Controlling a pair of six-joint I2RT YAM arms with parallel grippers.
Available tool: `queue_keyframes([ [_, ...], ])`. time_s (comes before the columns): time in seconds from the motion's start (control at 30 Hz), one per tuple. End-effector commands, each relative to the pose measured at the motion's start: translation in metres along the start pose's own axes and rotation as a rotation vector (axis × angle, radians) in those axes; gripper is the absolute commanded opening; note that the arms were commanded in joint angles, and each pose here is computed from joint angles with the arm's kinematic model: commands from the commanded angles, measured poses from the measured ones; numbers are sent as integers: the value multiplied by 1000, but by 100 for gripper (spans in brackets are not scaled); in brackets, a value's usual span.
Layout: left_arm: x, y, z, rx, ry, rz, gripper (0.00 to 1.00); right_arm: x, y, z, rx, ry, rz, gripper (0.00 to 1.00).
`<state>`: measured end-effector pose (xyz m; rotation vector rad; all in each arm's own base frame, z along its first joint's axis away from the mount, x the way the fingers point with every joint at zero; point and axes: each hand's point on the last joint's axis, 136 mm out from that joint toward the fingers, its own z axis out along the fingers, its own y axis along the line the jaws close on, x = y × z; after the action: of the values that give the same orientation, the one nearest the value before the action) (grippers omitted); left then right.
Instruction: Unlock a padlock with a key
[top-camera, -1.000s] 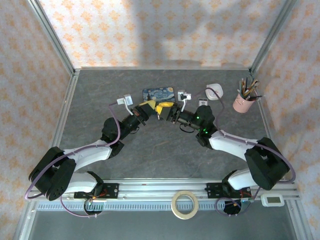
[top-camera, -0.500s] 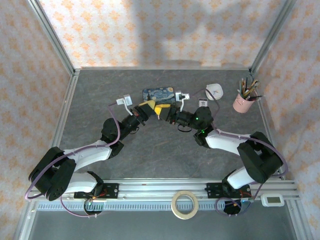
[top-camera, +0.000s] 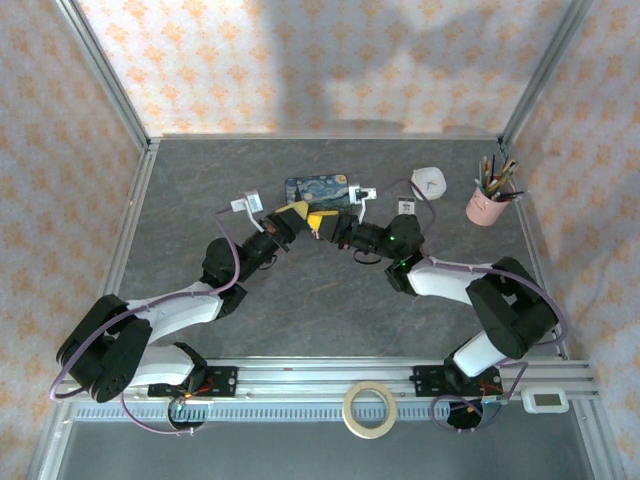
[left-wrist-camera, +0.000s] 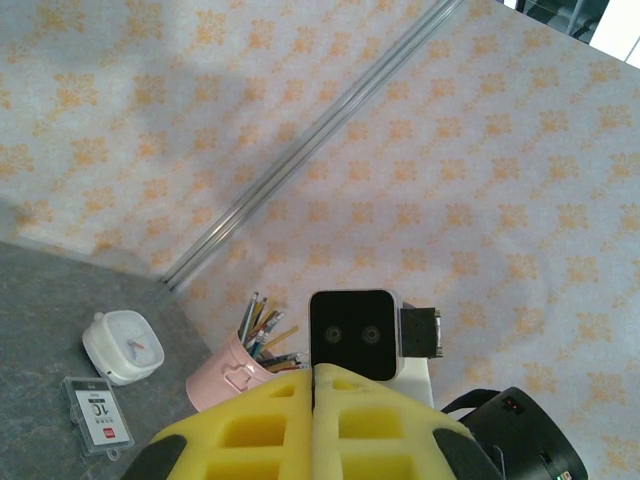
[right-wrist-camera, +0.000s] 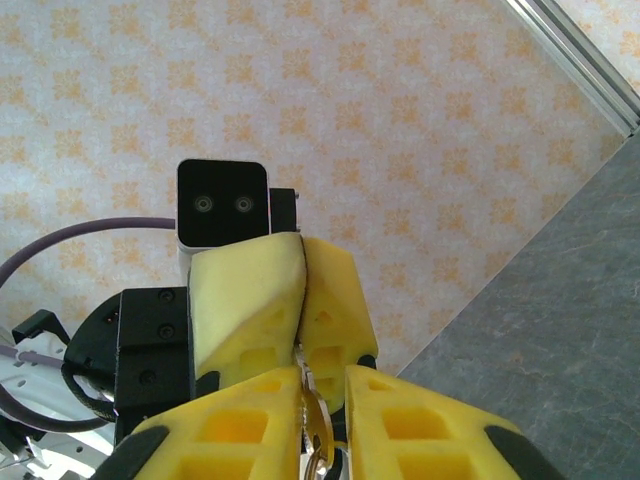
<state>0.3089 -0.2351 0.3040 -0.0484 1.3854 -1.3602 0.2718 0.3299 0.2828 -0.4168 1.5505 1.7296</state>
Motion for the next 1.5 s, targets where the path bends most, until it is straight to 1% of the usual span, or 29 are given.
queue_keyframes([
  [0.0, -12, -16, -4, 53, -48, 0, 0, -5, 11, 1, -56, -7, -32, 16],
  [0.07, -12, -15, -4, 51, -50, -4, 0, -4, 11, 1, -60, -3, -30, 12],
  [0.1, -12, -16, -4, 52, -51, -5, 0, -4, 11, 1, -59, -2, -31, 7],
  [0.13, -13, -17, -5, 55, -52, -6, 0, -4, 11, 1, -62, -3, -34, 0],
  [0.27, -14, -18, -5, 59, -55, -20, 0, -3, 10, 0, -59, -8, -40, 0],
  [0.3, -15, -17, -6, 52, -63, -27, 8, -3, 7, -1, -49, -13, -46, 0],
  [0.33, -17, -15, -8, 40, -76, -29, 28, -3, 5, -2, -40, -13, -50, 0],
  [0.4, -26, -5, -16, -18, -117, -31, 83, -4, 0, -5, -20, -13, -61, 0],
  [0.43, -30, 2, -20, -54, -135, -32, 98, -5, -3, -6, -8, -16, -73, 0],
  [0.53, -44, 32, -35, -182, -169, -47, 99, -3, -14, -10, 53, -2, -103, 0],
  [0.67, -41, 79, -52, -367, -139, -82, 99, 0, -24, -14, 131, 28, -154, 0],
  [0.77, -20, 109, -58, -469, -62, -111, 99, -1, -34, -19, 219, 36, -198, 0],
  [0.83, -1, 119, -56, -476, 6, -138, 98, -5, -46, -25, 318, 36, -244, 0],
  [0.9, 18, 130, -53, -478, 69, -178, 89, -8, -59, -37, 436, 42, -301, 0],
  [0.97, 33, 136, -49, -485, 111, -194, 84, -13, -65, -48, 519, 35, -352, 0],
  [1.07, 58, 144, -37, -540, 187, -155, 83, -16, -73, -63, 626, 49, -414, 0],
  [1.13, 77, 150, -28, -599, 249, -116, 83, -17, -83, -74, 710, 58, -433, 0],
  [1.2, 90, 162, -23, -658, 287, -99, 82, -16, -93, -86, 785, 59, -437, 0],
  [1.3, 103, 182, -22, -733, 311, -89, 78, -14, -103, -101, 859, 49, -429, 0],
  [1.47, 119, 214, -16, -853, 375, -18, 74, -7, -108, -113, 882, 46, -412, 0],
])
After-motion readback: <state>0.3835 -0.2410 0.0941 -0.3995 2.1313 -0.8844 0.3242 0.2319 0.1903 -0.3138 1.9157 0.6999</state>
